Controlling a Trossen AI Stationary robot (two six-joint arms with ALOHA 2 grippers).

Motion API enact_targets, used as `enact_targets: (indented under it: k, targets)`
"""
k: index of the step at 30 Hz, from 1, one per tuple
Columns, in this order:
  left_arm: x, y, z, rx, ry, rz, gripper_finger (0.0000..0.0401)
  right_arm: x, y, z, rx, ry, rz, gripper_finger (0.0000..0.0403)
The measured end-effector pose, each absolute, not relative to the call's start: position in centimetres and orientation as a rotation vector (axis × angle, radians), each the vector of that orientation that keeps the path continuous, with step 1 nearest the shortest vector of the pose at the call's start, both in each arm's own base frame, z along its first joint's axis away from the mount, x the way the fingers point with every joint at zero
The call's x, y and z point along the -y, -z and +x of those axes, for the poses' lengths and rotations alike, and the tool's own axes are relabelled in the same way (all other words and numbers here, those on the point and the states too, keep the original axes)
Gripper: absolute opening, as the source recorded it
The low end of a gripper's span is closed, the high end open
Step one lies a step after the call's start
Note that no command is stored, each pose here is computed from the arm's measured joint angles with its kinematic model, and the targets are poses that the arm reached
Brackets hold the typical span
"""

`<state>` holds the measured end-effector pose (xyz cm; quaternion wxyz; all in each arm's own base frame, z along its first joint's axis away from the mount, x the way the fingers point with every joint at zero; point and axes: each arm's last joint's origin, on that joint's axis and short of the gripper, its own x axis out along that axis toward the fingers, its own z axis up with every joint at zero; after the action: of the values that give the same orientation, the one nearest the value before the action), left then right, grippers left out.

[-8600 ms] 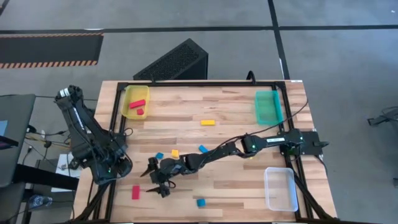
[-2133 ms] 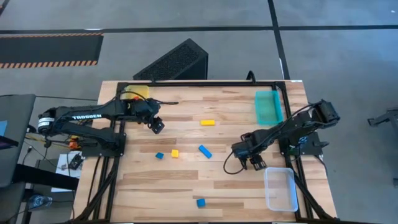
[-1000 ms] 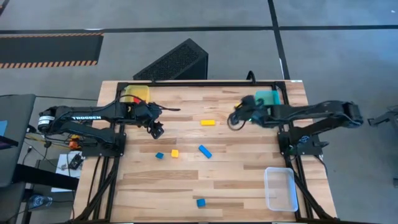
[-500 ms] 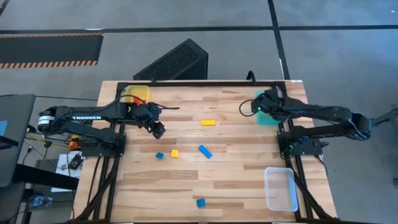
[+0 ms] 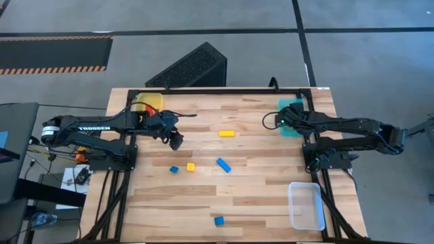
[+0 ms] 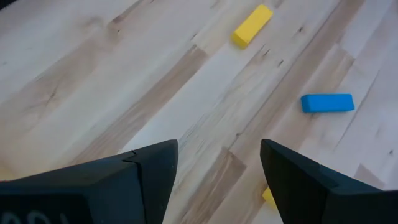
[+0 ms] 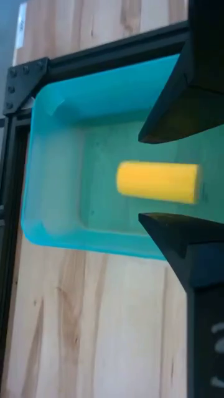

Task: Sort & place blocks by color
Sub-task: Put the right yellow block into the green bin

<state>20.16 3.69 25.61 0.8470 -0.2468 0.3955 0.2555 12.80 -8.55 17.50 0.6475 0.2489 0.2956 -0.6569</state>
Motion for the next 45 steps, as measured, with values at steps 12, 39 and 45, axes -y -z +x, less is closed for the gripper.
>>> enact_targets:
  k: [12, 39, 45]
  targets:
    - [-3.6, -25.7, 20.3, -0.829, -0.515, -0.524, 0.0214, 8.3, -20.0, 16.8, -0.302, 1.154, 0.673, 0.0213]
    - [-0.7, -28.9, 23.3, -0.463, -0.200, -0.171, 0.0214, 3.9, -19.7, 31.4, -0.397, 0.485, 0.543, 0.0209]
    - [-0.7, -28.7, 23.2, -0.482, -0.223, -0.240, 0.0214, 6.3, -18.4, 33.0, -0.630, 0.498, 0.397, 0.0209]
